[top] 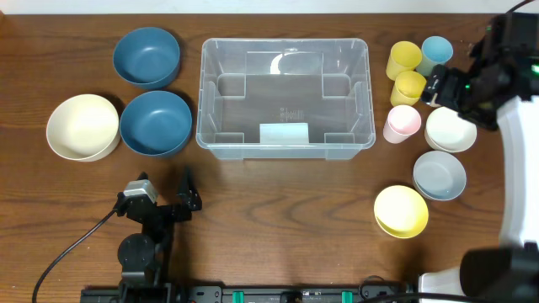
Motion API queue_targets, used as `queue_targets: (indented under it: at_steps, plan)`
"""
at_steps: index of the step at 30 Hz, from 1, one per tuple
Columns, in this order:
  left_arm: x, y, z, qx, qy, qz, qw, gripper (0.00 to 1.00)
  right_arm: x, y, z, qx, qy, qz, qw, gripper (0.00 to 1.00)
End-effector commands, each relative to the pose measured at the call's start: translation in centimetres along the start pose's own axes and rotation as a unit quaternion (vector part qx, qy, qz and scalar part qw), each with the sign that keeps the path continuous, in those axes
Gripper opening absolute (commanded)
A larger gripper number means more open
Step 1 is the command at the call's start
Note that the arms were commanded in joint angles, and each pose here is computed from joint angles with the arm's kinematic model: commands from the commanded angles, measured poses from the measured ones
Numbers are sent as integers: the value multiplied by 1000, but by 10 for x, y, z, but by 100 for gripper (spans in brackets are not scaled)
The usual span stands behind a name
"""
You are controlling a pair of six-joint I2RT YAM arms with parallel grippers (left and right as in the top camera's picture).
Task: Pack container
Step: 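Move the right gripper over the white bowl and grasp its rim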
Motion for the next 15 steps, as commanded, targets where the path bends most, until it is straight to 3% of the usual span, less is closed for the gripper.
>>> queue_targets:
  at_steps: [1, 8, 15]
  plan:
    - [1, 9, 8, 8, -19, 16, 1000, 98, 35, 4, -5, 44, 21, 42, 998, 93]
    - [1, 9, 8, 8, -19, 16, 1000, 98, 95, 17, -7, 87, 33, 101, 991, 84]
    - [1, 9, 8, 8, -19, 16, 1000, 98, 119, 23, -7, 88, 27, 97, 991, 79]
Point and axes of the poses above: each gripper's point midway between its finger pads, its own x axis out along the fingers, its own z axis along the line the jaws close on, y = z × x, the point moved 8 cm from there along -x, back along the fingers, and after that the axes turned 15 degrees about -x, right-handed, at the moved point
